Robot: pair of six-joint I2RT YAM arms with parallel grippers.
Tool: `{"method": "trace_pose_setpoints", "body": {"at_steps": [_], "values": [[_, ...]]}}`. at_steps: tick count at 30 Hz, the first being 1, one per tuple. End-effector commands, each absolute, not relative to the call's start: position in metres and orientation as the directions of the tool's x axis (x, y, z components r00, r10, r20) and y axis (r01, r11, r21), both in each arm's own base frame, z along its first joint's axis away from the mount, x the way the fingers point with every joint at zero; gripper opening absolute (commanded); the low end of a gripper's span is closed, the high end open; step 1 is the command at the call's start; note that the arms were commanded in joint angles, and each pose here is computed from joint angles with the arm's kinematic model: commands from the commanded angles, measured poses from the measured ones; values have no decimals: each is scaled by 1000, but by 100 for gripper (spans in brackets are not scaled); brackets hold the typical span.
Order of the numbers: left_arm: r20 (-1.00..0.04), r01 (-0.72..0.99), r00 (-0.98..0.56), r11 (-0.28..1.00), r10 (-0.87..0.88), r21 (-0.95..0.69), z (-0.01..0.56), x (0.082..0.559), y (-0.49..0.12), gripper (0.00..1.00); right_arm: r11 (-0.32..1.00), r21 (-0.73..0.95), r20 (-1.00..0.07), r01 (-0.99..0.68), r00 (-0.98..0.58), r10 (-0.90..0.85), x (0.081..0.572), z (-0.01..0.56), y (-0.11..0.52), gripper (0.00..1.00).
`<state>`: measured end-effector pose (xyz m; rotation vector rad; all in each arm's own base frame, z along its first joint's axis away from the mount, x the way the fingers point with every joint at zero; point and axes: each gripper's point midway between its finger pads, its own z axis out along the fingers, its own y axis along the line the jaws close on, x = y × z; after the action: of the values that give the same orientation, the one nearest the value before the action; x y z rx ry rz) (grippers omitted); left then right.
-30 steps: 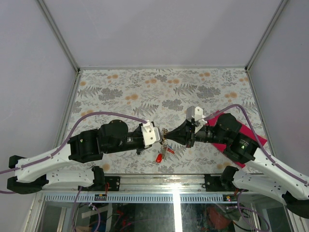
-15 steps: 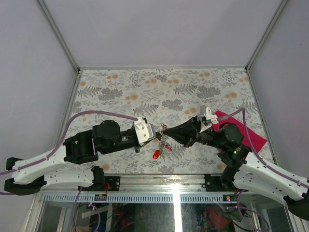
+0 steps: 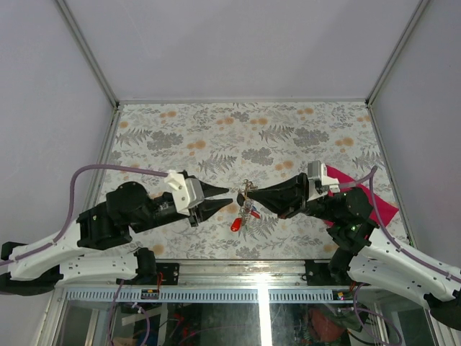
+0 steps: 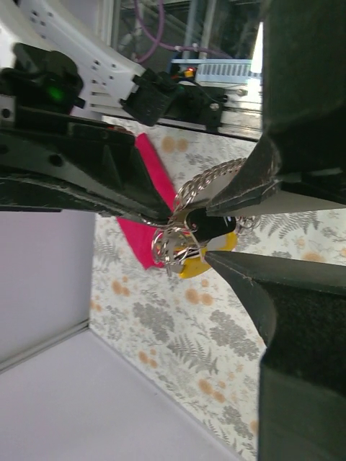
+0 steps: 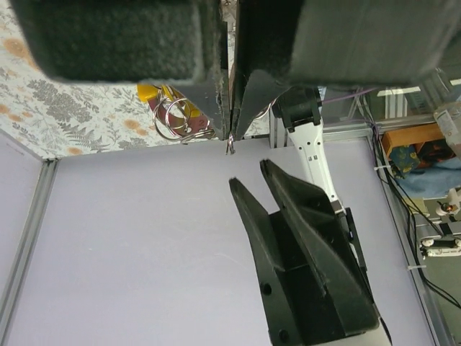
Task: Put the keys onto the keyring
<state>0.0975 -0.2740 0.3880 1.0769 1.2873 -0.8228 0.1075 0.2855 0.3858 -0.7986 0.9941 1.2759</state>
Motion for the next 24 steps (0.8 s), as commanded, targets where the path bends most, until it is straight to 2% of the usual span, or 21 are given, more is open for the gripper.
{"method": "trace_pose_setpoints", "body": {"at_steps": [1,10,17,24], "values": [[-979,940,162,322,-120,116,433,91,-275,28,142,-99,-869,-985,155,469,92,434,271,0],[-975,957,164,264,-153,119,439,84,-292,29,102,-167,-859,-981,196,473,82,444,272,0],[-973,975,163,180,-164,133,440,71,-304,27,98,-186,-850,-978,210,483,80,449,270,0],[-974,977,157,166,-162,130,438,70,-307,23,89,-190,-850,-978,209,484,77,449,269,0]]}}
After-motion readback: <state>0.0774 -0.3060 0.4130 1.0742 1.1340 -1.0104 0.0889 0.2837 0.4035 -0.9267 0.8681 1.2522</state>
